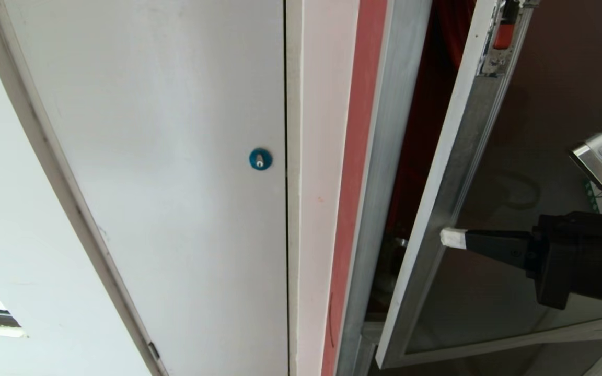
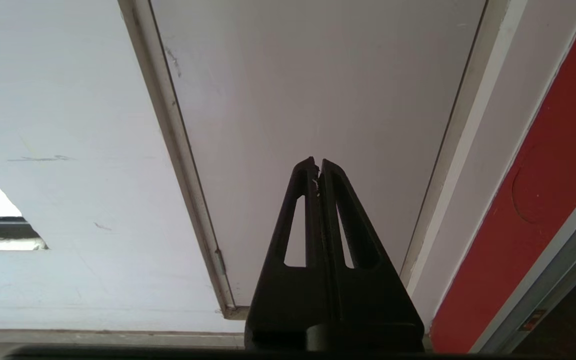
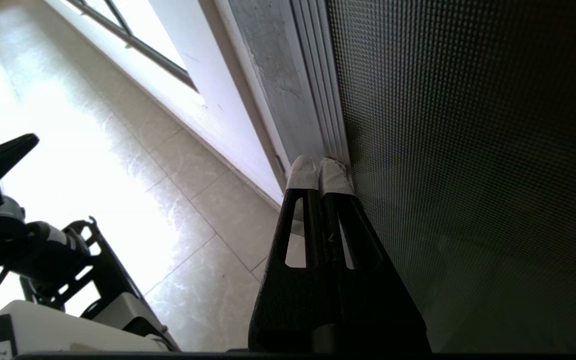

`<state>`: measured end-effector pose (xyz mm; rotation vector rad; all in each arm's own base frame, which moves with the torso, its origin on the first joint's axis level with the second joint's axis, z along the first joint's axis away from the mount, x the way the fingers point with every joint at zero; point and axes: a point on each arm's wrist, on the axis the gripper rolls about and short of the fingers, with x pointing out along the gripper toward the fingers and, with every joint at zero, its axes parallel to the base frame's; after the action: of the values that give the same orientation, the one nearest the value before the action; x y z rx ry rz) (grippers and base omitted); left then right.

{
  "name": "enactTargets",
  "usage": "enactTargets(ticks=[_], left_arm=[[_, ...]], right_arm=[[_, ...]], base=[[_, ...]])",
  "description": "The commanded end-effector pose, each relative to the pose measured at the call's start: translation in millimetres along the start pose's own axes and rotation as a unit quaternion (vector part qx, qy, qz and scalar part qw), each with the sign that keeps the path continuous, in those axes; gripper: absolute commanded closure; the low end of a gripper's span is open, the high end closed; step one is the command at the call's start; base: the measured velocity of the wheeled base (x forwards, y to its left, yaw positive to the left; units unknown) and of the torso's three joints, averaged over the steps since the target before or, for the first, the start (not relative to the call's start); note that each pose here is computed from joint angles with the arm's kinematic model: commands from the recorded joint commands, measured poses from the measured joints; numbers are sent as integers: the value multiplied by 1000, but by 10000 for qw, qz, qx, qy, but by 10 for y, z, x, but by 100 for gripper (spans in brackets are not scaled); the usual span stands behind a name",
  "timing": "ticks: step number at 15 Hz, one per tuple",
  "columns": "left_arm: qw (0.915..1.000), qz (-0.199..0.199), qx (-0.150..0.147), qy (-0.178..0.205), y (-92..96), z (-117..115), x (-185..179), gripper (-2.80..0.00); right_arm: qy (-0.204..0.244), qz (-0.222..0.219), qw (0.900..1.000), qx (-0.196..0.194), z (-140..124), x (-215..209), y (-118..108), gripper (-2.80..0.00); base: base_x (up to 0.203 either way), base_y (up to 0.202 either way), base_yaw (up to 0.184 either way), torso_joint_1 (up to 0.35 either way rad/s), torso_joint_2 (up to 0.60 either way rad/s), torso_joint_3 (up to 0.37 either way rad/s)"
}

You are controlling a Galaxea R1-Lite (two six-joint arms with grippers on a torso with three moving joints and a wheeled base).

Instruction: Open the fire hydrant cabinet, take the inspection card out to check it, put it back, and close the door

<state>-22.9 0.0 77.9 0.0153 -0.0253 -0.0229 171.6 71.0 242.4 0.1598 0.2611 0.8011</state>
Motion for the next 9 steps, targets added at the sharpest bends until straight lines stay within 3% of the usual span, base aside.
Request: enactTargets(ticks=[1, 8, 9], left_arm=[[10000, -1, -1, 72, 0, -38, 11, 0], [10000, -1, -1, 70, 0, -37, 10, 0], [10000, -1, 2, 72, 0, -38, 11, 0]], right_arm=[[71, -14, 10000, 26, -22, 68, -14, 0], [-54, -370, 9993, -97, -48, 173, 105, 0], [-130, -579, 9981, -135, -63, 232, 127, 0]], base=[[0, 0, 0, 0, 0, 0], [0, 0, 0, 0, 0, 0], [0, 0, 0, 0, 0, 0]])
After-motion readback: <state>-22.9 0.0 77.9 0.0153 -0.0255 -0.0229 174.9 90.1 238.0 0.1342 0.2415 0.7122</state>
